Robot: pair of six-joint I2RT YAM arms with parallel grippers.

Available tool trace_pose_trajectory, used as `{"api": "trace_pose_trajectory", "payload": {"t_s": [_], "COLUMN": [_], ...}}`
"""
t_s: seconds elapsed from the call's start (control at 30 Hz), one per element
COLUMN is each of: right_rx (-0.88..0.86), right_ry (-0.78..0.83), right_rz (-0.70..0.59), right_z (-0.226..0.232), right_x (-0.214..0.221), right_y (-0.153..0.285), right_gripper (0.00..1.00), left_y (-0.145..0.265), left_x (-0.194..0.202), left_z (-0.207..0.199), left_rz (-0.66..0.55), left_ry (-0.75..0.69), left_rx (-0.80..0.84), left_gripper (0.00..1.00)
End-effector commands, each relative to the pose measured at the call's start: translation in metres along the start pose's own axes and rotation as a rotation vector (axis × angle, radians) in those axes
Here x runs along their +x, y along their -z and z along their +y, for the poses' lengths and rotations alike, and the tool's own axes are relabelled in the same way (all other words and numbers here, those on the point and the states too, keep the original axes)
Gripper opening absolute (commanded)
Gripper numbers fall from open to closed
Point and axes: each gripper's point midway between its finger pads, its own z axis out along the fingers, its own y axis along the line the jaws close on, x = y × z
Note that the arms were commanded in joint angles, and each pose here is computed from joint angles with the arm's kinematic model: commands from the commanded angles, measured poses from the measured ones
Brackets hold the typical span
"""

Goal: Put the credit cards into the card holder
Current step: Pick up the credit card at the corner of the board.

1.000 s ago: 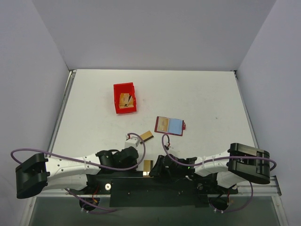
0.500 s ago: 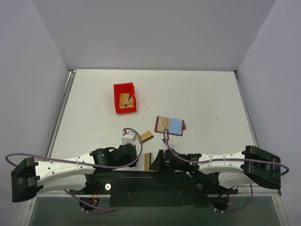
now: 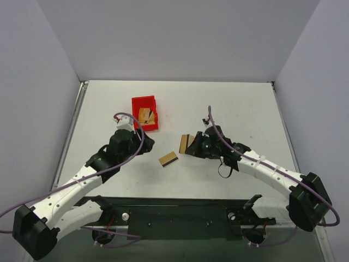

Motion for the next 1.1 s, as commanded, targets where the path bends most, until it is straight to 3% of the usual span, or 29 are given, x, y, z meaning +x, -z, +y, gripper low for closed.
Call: {"api": "trace_pose_trajectory", "payload": {"t_s": [0.0, 0.03, 0.17, 0.43, 0.83, 1.07], "right_rx": [-0.232, -0.296, -0.54, -0.763, -0.853, -0.85], "right_ry": [0.127, 0.122, 0.085, 0.099, 0.131, 0.117], "right_rz": [0.07, 0.014, 0.08, 0.11, 0.154, 0.168], "right_z": [0.034, 0.041, 0.07, 0.097, 0.112, 0.112], "right_x": [-0.029, -0.051, -0.073, -0.086, -0.078, -0.074], "right_y": [0.003, 0.005, 0.016, 0.028, 0.038, 0.035], "right_gripper": [0.0, 0.0, 0.0, 0.0, 0.0, 0.0], "left_y": [-0.012, -0.021, -0.031, -0.025, -0.02, -0.012], "left_x": [-0.053, -0.063, -0.075, -0.078, -0.059, -0.056], "left_z": [-0.048, -0.049, -0.072, -0.103, -0.112, -0.123], "left_rz": [-0.073, -0.085, -0.063, -0.037, 0.027, 0.043], "left_ry": [0.001, 0.011, 0.041, 0.027, 0.075, 0.073], "left_rx": [0.228, 0.244, 0.434, 0.653, 0.761, 0.816], "left_gripper": [0.62, 0.63, 0.68, 0.7, 0.49, 0.46]}}
